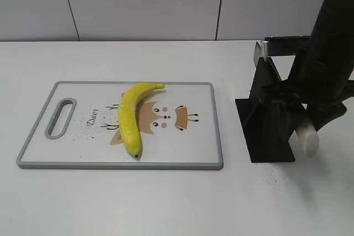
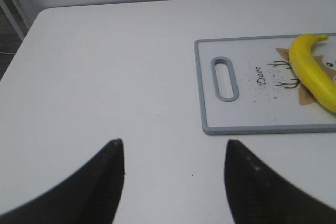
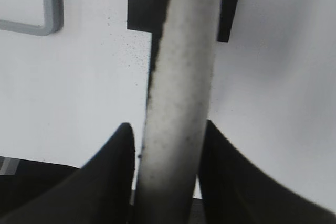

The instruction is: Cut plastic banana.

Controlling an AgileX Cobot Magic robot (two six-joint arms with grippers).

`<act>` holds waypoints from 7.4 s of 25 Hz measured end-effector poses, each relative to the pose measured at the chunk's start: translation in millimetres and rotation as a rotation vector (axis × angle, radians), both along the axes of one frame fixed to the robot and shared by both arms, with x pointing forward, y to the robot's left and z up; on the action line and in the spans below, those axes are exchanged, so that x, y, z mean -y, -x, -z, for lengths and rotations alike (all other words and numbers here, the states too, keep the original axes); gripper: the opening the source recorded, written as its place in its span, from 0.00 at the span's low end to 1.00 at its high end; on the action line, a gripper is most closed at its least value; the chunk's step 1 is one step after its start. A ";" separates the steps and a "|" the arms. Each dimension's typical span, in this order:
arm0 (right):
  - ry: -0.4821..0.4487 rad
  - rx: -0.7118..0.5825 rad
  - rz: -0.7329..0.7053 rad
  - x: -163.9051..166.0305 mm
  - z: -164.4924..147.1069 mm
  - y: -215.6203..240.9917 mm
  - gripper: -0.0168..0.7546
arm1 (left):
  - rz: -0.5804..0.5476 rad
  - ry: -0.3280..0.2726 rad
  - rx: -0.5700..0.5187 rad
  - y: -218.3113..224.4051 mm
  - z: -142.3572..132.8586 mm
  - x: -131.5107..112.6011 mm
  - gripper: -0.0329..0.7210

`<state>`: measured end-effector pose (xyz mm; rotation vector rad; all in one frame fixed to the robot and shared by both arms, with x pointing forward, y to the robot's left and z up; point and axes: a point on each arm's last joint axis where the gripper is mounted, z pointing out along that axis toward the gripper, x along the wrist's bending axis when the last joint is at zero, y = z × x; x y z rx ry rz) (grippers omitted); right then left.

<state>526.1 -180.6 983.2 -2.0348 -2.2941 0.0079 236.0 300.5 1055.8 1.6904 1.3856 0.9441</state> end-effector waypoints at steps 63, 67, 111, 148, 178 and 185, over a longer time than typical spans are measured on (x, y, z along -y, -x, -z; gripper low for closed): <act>-0.199 0.484 -1.097 -39.7 -111.5 -52.9 0.26 | 0.145 -0.168 0.006 -86.6 -57.9 12.4 0.79; -0.203 0.518 -1.191 -49.6 -107.0 -73.5 0.26 | 0.221 -0.222 -0.014 -128.9 -72.3 19.7 0.79; -0.308 0.498 -1.455 -96.7 -20.7 -119.7 0.26 | 1.170 -0.528 -0.376 -362.3 16.8 130.8 0.45; -0.237 0.262 -1.338 -114.8 29.5 -111.9 0.28 | 1.135 -0.544 -0.483 -360.8 77.4 131.5 0.03; -0.246 0.160 -1.326 -114.8 74.5 -116.6 0.28 | 1.180 -0.503 -0.562 -369.8 120.3 143.5 0.03; -0.246 0.162 -1.326 -114.8 74.5 -116.7 0.28 | 1.180 -0.498 -0.564 -369.9 121.0 143.4 0.03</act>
